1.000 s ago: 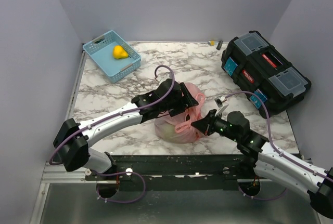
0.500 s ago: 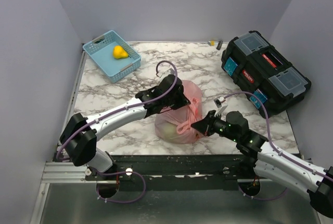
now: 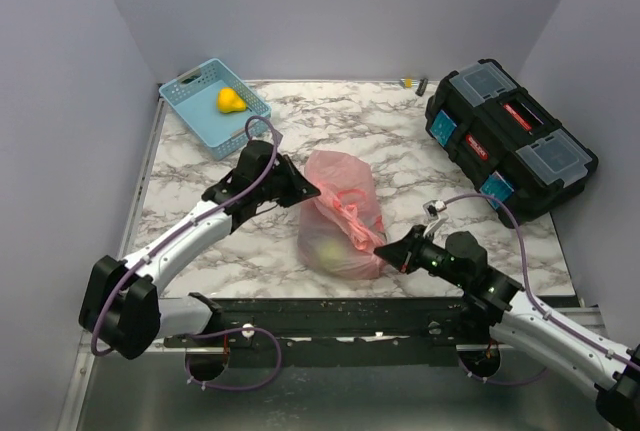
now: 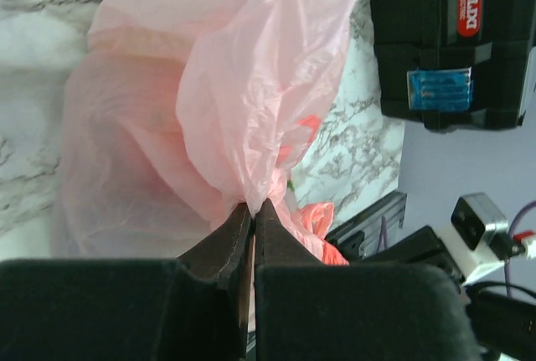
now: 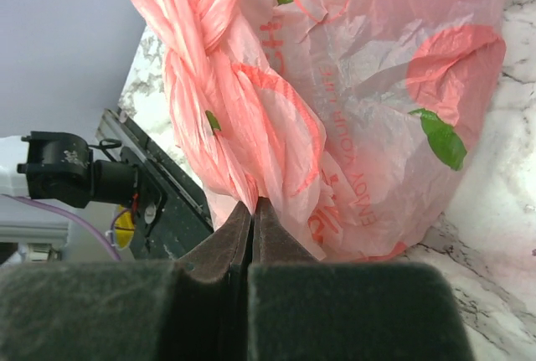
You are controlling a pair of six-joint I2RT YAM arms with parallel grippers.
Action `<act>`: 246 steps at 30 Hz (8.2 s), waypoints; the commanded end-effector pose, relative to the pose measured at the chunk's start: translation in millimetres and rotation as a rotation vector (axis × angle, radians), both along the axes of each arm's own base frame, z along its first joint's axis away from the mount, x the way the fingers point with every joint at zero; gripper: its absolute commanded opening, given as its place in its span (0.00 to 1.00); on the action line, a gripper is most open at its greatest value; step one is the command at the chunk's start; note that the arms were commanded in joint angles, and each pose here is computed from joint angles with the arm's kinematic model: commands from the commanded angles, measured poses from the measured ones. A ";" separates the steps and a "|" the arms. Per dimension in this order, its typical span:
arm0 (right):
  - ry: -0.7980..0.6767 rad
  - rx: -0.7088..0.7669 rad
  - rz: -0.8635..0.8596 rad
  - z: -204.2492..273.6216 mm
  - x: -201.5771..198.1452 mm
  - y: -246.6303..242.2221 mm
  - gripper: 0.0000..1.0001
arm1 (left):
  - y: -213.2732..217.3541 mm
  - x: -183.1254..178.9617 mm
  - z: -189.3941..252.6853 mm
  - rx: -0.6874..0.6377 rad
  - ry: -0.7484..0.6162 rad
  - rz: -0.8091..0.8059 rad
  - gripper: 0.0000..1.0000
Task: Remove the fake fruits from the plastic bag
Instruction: Untie the plastic bag at the center of the board, then adjust the plastic bag at the center of the board.
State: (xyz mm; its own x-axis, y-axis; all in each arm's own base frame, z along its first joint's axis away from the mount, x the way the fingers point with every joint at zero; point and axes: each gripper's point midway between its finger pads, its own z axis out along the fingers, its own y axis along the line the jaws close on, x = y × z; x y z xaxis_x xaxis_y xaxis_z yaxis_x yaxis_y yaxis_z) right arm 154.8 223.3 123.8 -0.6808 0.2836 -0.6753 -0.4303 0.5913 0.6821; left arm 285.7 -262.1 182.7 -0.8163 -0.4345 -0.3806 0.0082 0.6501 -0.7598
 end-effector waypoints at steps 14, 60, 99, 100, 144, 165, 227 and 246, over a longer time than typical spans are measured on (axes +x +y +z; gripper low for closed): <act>-0.050 -0.064 -0.209 19.3 32.1 -23.3 0.01 | 72.1 -60.3 36.1 0.171 -0.249 -0.086 0.00; -0.145 -0.479 -0.113 82.0 100.1 13.8 0.04 | 29.3 -36.3 82.1 0.810 -0.791 -0.607 0.91; -0.112 -0.473 -0.263 76.8 102.5 -11.4 0.21 | 51.4 -14.8 86.2 0.943 -0.653 -0.340 0.00; -0.106 -0.476 -0.253 76.4 104.2 -7.6 0.22 | 49.4 -18.4 86.7 0.925 -0.636 -0.355 0.00; -0.377 -0.428 0.146 118.8 134.3 93.9 0.64 | 60.4 -24.4 71.4 0.825 -0.744 -0.270 0.00; -0.350 -0.323 -0.451 134.2 165.3 21.8 0.24 | 87.4 -16.3 88.0 0.884 -0.767 -0.112 0.00; -0.222 -0.036 0.287 135.0 82.6 55.3 0.01 | 89.3 -136.3 77.9 0.356 -0.302 -0.253 0.99; -0.208 -0.133 0.226 119.5 80.5 36.5 0.01 | 89.4 -102.7 35.0 0.968 -0.364 -0.210 0.86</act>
